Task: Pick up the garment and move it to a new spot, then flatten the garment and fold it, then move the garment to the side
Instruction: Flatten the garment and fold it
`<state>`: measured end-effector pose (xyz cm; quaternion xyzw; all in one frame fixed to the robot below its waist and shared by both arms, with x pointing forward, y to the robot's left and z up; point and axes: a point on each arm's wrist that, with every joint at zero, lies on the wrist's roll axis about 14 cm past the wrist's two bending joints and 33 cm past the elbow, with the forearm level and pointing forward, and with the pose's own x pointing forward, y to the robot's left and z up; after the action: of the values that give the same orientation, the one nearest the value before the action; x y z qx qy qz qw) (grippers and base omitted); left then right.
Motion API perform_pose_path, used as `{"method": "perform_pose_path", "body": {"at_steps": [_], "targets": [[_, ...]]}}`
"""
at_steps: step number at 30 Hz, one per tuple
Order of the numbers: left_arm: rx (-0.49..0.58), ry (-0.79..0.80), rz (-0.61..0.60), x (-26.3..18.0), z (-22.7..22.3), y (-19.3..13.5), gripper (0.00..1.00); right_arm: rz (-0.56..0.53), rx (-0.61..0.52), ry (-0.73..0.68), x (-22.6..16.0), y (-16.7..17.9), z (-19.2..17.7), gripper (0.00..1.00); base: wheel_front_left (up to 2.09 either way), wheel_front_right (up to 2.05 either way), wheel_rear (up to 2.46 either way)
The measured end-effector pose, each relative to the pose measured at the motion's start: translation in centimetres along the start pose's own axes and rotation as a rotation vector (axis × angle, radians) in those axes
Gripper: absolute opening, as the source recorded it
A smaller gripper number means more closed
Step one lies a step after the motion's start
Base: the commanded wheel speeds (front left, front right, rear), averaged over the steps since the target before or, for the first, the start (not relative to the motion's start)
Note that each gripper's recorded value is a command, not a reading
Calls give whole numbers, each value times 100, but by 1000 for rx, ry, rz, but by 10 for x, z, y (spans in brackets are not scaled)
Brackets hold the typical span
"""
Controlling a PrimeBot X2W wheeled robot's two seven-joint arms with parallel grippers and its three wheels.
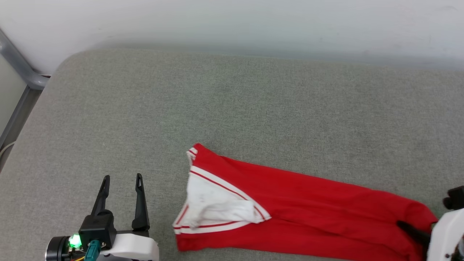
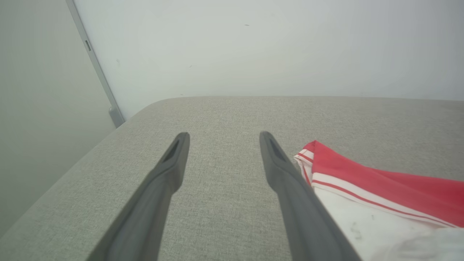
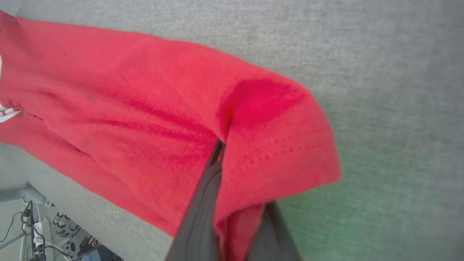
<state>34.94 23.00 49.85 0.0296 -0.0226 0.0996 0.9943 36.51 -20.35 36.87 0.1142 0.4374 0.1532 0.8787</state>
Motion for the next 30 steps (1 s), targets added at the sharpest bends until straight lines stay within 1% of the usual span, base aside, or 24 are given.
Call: {"method": "perform_pose_path", "body": {"at_steps": [9,11,13,16,19,24,30], "targets": [[3,-2,-10,-5,0,-1,100,-211,-11,-39,-34,-75,14,0,0,0,0],[6,-2,-11,-7,0,0,100,-237,-8,-48,-41,-83,16,0,0,0,0],[9,-2,-17,-9,0,-1,100,-240,-13,-59,-46,-84,19,0,0,0,0],[9,-4,-20,-11,1,-2,100,-213,-18,-78,-50,-76,24,0,0,0,0],[6,-2,-24,-15,0,-2,100,-159,-19,-108,-52,-59,30,0,0,0,0],[11,5,-27,-16,-2,-3,100,-30,-34,-143,-49,-16,40,0,0,0,0],[10,22,-37,-15,-7,-7,100,108,-100,-170,-45,40,50,0,0,0,0]]}}
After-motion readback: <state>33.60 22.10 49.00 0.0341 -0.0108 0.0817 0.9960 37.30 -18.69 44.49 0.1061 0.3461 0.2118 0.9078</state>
